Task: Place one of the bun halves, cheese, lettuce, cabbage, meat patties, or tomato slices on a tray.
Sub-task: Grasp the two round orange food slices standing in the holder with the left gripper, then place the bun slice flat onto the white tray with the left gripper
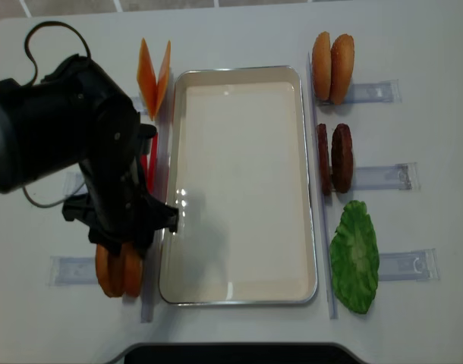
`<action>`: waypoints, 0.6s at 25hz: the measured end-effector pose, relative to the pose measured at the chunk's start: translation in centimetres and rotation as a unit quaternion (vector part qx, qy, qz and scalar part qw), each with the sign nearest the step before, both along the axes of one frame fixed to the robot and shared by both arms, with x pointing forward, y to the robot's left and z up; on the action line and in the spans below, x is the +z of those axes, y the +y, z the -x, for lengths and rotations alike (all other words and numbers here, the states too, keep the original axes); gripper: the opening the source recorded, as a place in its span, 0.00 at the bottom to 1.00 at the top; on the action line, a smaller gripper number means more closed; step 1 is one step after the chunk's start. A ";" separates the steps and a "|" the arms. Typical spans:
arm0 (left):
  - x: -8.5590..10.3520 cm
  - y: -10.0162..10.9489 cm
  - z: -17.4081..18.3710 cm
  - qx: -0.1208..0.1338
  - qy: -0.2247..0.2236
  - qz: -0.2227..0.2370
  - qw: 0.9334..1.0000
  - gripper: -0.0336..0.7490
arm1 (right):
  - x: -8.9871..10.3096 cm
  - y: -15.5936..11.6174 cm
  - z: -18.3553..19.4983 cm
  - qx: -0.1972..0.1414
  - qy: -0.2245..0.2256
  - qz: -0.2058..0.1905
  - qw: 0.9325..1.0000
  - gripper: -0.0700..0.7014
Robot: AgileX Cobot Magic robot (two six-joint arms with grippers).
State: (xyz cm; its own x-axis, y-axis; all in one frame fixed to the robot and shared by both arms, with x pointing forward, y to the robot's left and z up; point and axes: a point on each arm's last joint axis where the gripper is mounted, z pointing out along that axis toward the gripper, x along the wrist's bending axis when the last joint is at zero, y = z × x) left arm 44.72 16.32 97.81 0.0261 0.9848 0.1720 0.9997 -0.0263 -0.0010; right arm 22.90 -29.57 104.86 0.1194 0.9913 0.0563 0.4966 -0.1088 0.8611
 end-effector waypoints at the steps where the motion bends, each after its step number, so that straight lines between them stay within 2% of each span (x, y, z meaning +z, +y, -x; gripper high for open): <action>1: 0.0 0.0 0.0 -0.001 -0.002 0.001 1.000 0.37 | 0.0 0.0 0.0 0.000 0.000 0.000 1.000 0.70; 4: 0.0 0.0 -0.1 -0.002 -0.004 0.002 1.000 0.23 | 0.0 0.0 0.0 0.000 0.000 0.000 1.000 0.70; 12: 0.0 -0.1 -0.1 -0.001 -0.004 0.004 1.000 0.23 | 0.0 0.0 0.0 0.000 0.000 0.000 1.000 0.70; 15: 0.8 -0.1 0.3 0.006 -0.008 0.025 1.000 0.23 | 0.0 0.0 0.0 0.000 0.000 0.000 1.000 0.70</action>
State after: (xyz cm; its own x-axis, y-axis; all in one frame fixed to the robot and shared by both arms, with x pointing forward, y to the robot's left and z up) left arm 44.39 16.22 98.59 0.0121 0.9924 0.1225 0.9998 -0.0143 0.0168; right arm 22.90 -29.57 104.86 0.1194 0.9913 0.0563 0.4966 -0.1088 0.8611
